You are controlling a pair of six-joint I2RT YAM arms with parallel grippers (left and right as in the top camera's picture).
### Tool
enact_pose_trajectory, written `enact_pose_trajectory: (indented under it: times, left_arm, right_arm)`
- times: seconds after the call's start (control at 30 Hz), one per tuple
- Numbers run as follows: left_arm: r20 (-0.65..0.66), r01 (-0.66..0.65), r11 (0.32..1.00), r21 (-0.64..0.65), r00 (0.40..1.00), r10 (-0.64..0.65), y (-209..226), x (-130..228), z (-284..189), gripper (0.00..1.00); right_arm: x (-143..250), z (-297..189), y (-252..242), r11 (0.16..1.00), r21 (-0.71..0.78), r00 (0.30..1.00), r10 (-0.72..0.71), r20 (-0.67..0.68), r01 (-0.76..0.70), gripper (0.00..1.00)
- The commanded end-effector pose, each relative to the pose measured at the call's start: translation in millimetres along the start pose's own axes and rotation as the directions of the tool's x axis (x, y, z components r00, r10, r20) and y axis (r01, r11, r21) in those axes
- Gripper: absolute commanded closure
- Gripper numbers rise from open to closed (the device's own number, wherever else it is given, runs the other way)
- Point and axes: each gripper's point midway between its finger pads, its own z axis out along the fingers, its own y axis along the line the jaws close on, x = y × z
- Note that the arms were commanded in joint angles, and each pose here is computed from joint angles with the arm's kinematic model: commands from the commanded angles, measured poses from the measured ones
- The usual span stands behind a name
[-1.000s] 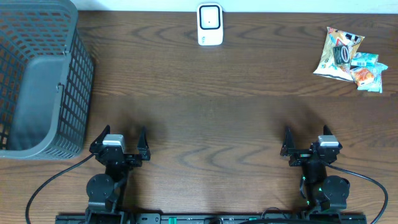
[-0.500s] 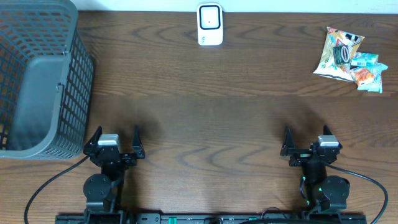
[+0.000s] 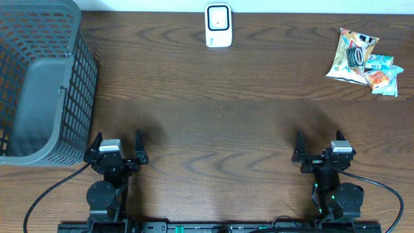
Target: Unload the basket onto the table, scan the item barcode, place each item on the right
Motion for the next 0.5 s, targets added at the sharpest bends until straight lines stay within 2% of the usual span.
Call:
enact_pose_trajectory:
  times: [0.0, 0.47]
  left_arm:
    - [-0.054, -0.013, 0.999, -0.044, 0.999, 0.01, 8.1, 18.0, 0.6, 0.02]
    - [-0.056, -0.021, 1.0, -0.002, 0.998, 0.021, 1.1, 18.4, 0.7, 0.02]
  right_arm:
    - [0.4, -0.3, -0.2, 1.0, 0.002, 1.0, -0.012, 0.0, 0.012, 0.01]
    - [0.4, -0.3, -0.2, 1.0, 0.002, 1.0, -0.012, 0.0, 0.012, 0.01]
